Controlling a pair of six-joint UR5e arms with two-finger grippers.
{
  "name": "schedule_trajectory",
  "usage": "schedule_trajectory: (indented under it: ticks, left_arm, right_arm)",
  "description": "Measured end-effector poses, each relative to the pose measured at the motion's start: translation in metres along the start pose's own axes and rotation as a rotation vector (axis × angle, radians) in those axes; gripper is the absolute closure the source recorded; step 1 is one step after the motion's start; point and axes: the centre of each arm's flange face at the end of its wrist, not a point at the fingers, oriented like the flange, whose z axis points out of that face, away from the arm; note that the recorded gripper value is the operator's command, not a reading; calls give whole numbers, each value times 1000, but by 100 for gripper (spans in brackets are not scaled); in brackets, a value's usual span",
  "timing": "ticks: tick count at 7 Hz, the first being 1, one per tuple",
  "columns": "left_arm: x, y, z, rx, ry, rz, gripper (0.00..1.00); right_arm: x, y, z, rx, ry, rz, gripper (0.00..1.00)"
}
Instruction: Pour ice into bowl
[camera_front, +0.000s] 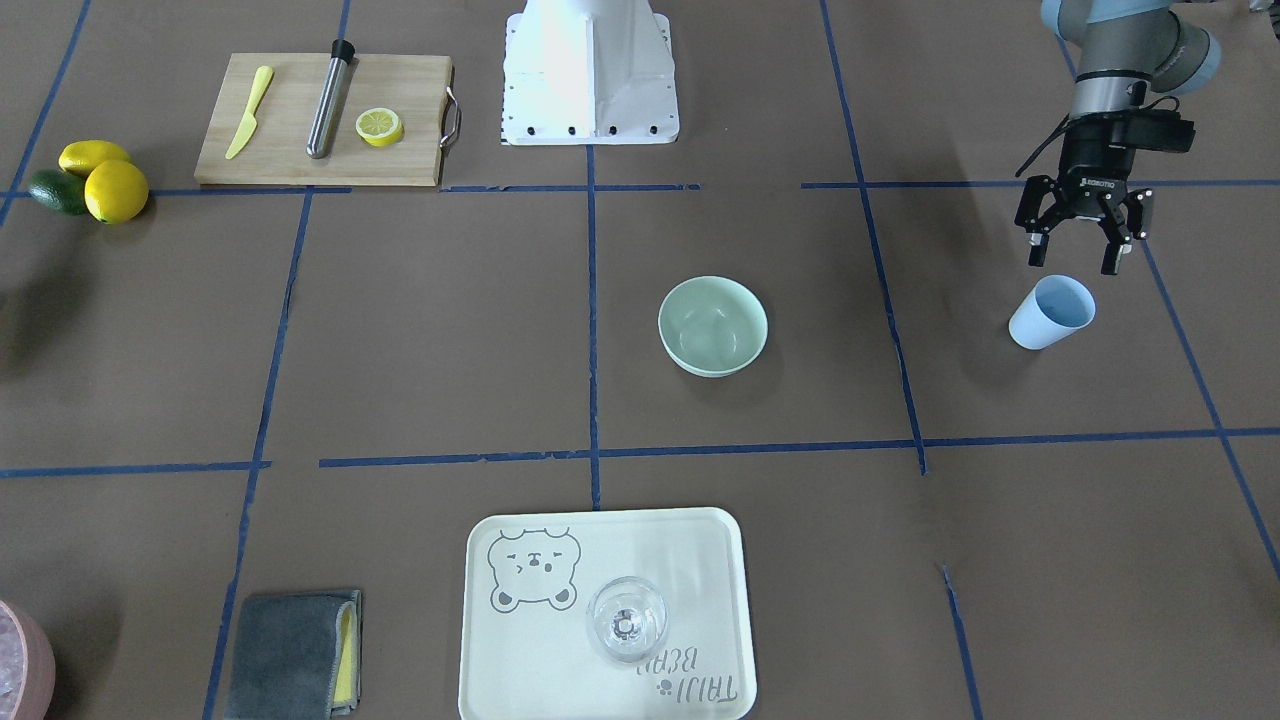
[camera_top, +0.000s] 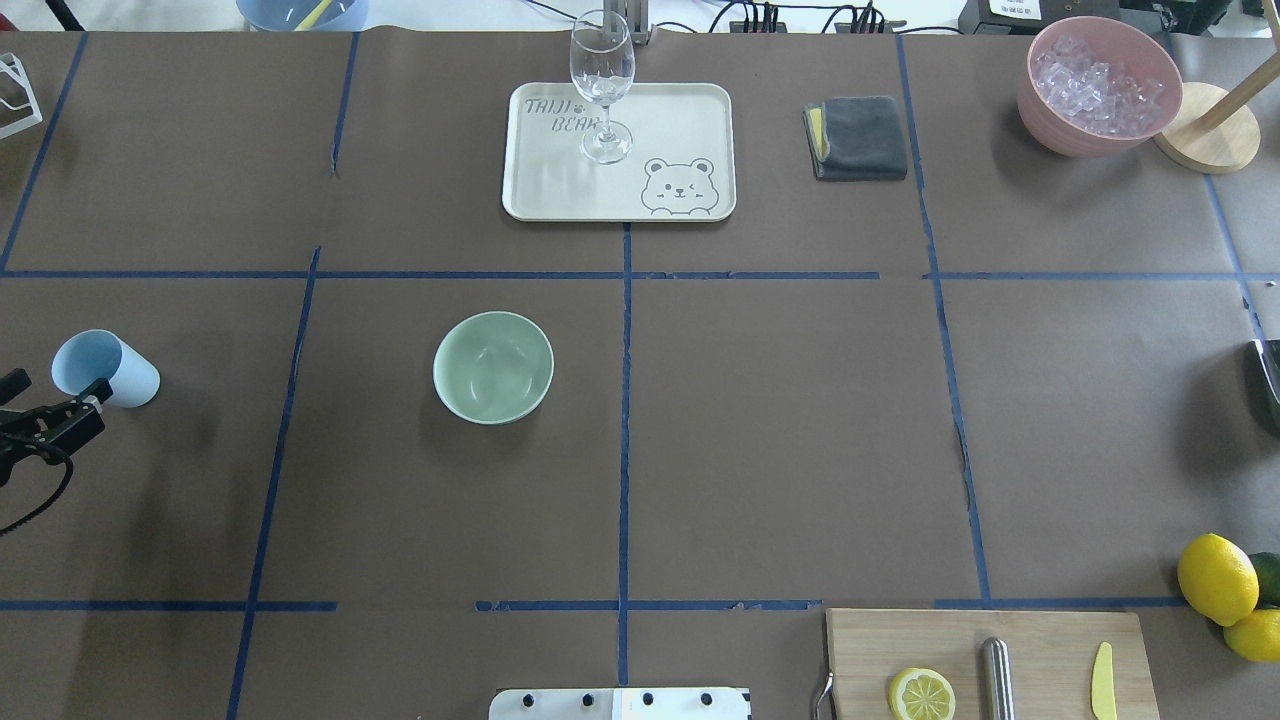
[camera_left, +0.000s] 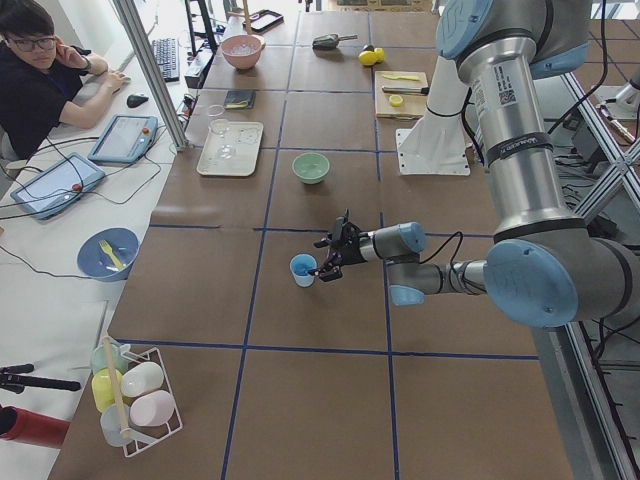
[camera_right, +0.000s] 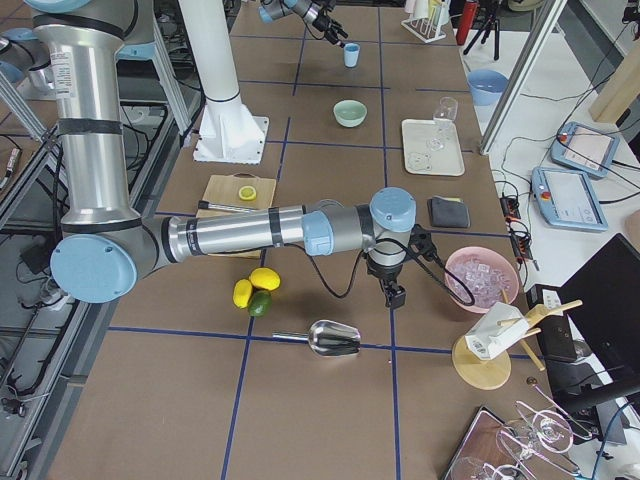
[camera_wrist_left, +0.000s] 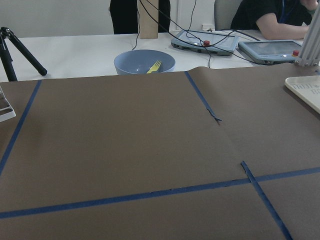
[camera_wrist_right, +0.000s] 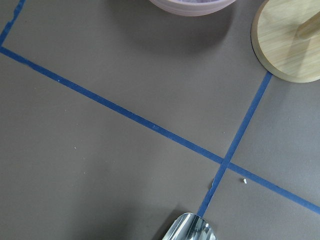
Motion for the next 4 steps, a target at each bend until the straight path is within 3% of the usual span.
schedule_trajectory:
  ticks: [4]
  left_arm:
    - [7,36,5,33,-72,13,0]
  right_arm:
    - [1,10,0,0,2,5,0]
